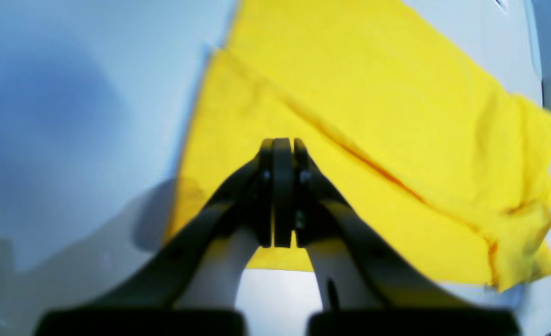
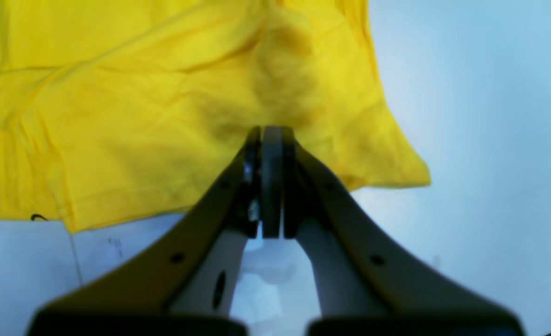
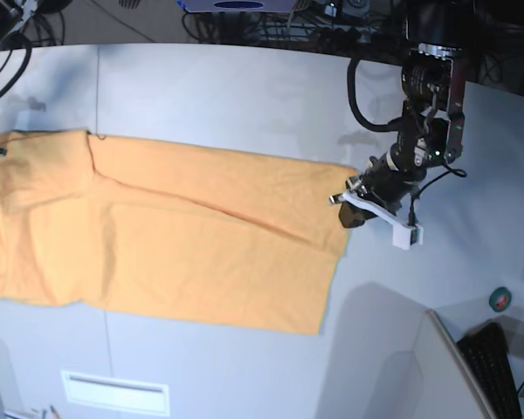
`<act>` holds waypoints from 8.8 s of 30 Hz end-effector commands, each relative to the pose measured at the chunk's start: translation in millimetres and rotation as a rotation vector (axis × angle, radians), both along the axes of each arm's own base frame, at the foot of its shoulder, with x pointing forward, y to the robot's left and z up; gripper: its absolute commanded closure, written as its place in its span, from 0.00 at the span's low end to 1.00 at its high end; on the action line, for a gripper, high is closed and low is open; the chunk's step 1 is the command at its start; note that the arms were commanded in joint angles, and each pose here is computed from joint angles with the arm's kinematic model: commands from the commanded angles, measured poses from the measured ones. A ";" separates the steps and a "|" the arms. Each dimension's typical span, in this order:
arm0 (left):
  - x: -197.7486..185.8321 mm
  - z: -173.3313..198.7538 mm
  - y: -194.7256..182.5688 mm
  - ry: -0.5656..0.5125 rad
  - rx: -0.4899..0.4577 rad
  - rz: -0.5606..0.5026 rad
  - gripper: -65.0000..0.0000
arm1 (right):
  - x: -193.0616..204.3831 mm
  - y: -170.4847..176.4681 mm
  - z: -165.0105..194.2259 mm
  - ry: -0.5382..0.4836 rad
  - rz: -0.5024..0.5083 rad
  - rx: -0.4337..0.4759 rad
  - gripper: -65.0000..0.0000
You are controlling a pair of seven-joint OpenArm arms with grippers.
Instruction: Layout the t-shirt on the table in an organized manner, then fold the t-shirt properly
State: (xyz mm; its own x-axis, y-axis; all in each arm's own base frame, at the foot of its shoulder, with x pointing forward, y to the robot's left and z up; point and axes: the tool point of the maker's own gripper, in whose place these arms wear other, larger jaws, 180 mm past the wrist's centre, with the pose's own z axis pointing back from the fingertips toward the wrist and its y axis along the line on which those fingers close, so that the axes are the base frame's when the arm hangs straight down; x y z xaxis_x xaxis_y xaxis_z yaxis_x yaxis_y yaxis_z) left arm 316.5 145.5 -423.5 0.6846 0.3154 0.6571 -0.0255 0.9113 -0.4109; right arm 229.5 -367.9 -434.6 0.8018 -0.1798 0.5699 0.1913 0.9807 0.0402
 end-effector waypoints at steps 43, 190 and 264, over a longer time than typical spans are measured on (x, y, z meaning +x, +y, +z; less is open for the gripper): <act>-53.3 -82.6 29.7 0.209 0.134 0.019 1.00 | -53.3 -44.0 -65.8 0.089 -0.251 0.086 1.00; 118.4 161.0 -14.7 -0.236 -0.255 -0.010 1.00 | 96.1 -76.6 130.5 -0.247 -0.123 0.109 1.00; -86.1 -28.6 68.0 0.235 0.049 0.099 1.00 | -111.2 -6.0 -30.9 0.073 -0.300 0.107 1.00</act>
State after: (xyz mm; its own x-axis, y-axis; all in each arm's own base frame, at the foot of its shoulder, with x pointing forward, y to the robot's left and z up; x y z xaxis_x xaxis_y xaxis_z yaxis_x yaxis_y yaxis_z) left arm 220.3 205.6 -462.8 0.8123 0.3678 0.4527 -0.2180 0.9113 -0.3493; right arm 115.1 -360.6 -475.4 0.7487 -0.4910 0.4454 0.4820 0.8645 0.1427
